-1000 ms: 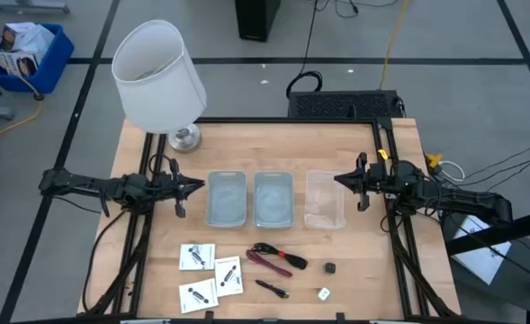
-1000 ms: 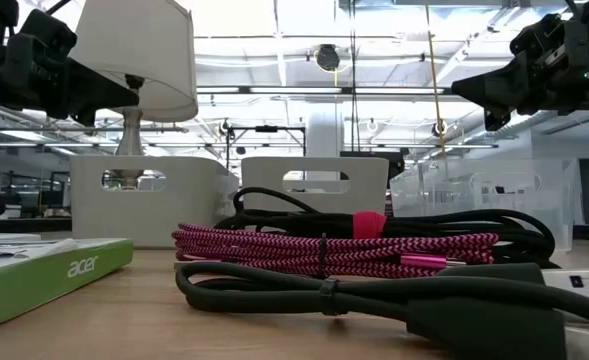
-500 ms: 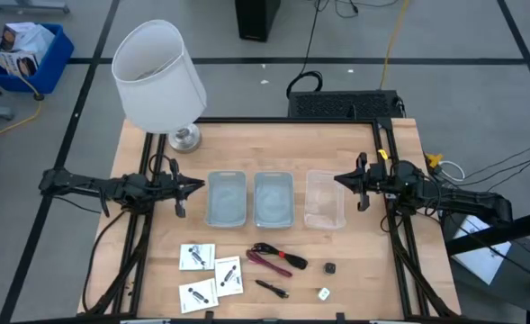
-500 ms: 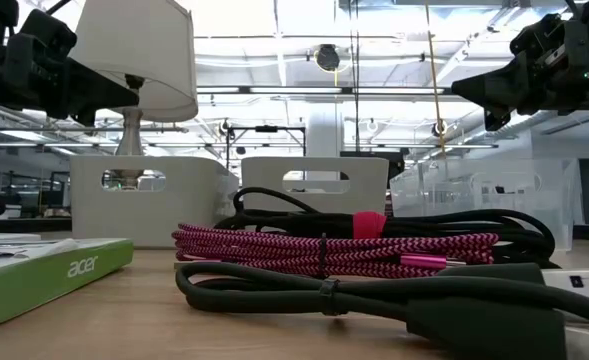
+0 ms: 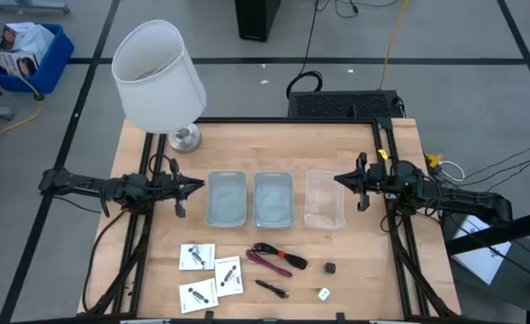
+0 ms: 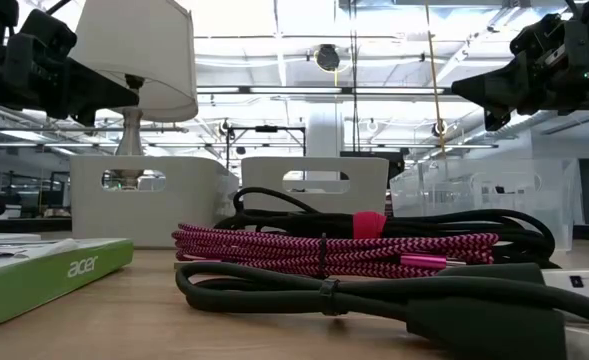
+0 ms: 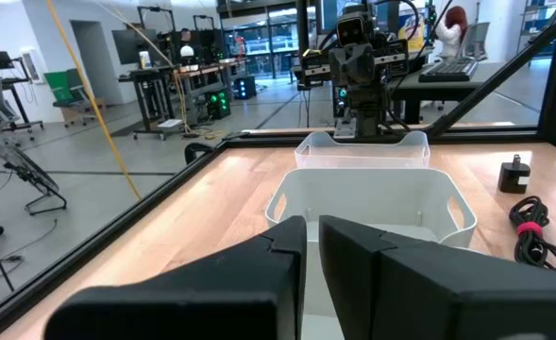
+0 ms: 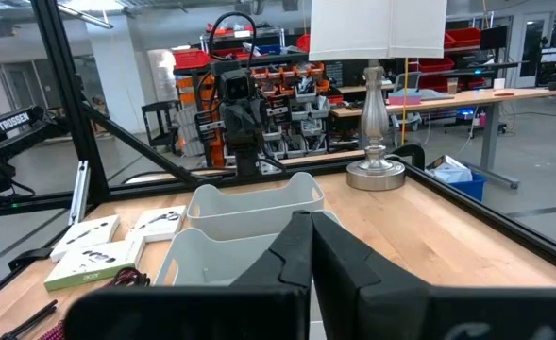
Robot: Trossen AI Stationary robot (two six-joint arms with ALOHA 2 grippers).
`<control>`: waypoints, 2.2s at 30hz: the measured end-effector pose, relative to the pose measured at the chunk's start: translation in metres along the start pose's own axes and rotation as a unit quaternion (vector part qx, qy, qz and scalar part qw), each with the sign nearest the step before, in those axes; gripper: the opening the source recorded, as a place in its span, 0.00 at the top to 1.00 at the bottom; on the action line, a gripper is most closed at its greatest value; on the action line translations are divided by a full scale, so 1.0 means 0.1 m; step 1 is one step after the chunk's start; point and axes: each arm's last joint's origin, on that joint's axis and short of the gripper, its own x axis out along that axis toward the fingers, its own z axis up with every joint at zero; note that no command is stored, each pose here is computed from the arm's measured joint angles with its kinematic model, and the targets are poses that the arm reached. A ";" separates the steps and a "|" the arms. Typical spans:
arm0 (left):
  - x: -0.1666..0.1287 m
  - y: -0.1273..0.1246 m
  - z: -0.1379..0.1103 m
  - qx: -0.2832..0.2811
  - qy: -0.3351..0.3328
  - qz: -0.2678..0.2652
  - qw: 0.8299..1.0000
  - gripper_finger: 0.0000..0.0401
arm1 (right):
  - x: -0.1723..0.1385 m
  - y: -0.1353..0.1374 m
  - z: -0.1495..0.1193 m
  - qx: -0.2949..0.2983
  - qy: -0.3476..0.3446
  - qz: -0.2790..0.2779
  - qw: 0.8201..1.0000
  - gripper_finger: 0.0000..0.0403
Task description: Pick and place items into bin
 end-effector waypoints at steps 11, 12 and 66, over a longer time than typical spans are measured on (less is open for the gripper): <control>0.00 0.00 0.00 0.000 0.000 0.000 1.000 0.90 | 0.00 0.00 0.00 0.000 0.000 0.000 1.000 1.00; 0.00 0.00 0.00 0.000 0.000 0.000 1.000 0.90 | 0.00 0.00 0.00 0.000 0.000 0.000 1.000 1.00; 0.00 0.00 0.03 -0.009 -0.014 0.001 1.000 0.90 | 0.00 0.00 0.01 -0.001 -0.004 0.000 1.000 1.00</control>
